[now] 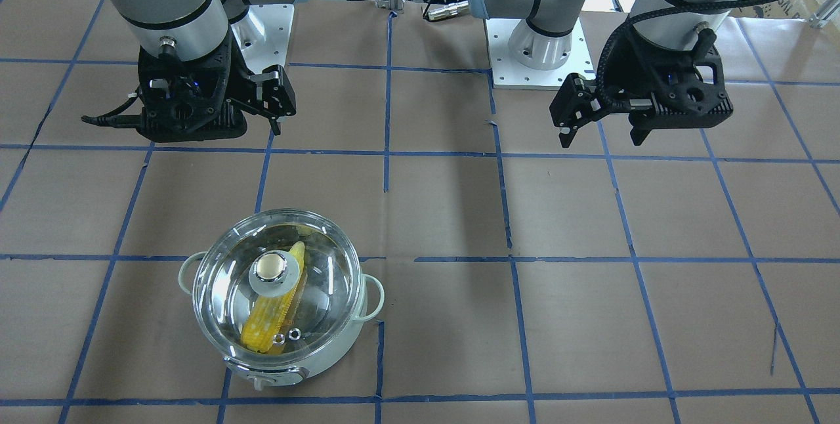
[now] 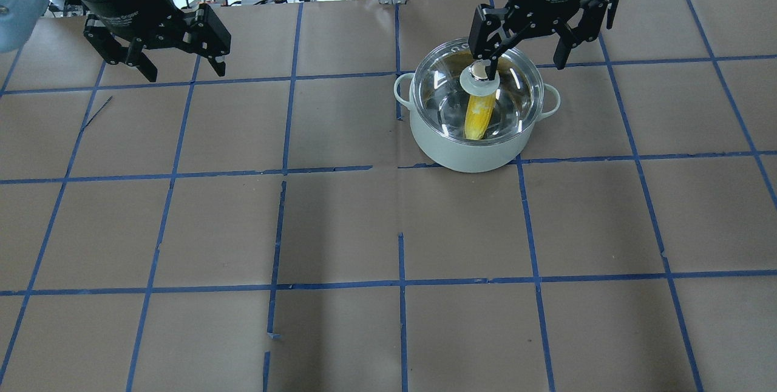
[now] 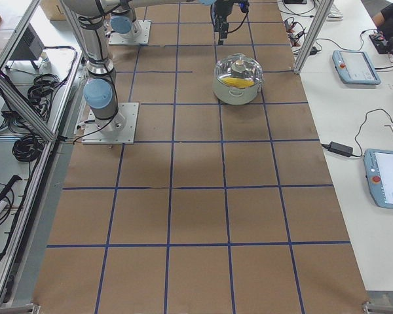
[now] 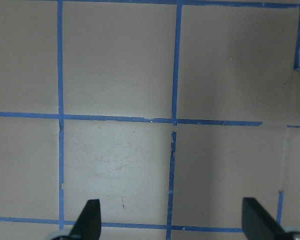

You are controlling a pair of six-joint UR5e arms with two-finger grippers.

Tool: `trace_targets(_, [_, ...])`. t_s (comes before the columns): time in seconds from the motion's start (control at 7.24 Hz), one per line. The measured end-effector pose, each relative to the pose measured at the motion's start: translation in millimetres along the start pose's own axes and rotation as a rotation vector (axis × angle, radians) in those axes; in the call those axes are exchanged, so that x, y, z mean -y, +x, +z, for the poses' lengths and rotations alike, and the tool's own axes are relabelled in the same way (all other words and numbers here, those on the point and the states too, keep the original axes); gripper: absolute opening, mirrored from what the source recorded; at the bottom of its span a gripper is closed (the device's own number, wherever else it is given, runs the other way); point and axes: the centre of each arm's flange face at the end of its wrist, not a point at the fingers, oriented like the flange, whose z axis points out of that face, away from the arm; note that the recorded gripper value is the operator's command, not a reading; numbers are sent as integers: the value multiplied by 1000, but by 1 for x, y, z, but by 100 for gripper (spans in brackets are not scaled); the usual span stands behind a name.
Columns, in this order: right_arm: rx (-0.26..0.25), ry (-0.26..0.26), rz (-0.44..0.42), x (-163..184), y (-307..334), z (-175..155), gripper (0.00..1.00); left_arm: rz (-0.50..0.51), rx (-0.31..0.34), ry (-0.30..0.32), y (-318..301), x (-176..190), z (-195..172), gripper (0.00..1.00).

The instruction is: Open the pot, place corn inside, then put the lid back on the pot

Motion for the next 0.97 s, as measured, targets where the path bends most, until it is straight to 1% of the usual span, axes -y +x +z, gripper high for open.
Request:
trace_targets(0.14, [-4,17,5,-7,1,4,99,0,0,-1,0,0,0,100])
trace_targets(0.41, [-6,17,9,-16,3,14,99,0,0,-3,0,1,1,100])
trace_targets(0.97, [-5,15,23,-17,13,20,99,0,0,-4,1,2,2,100])
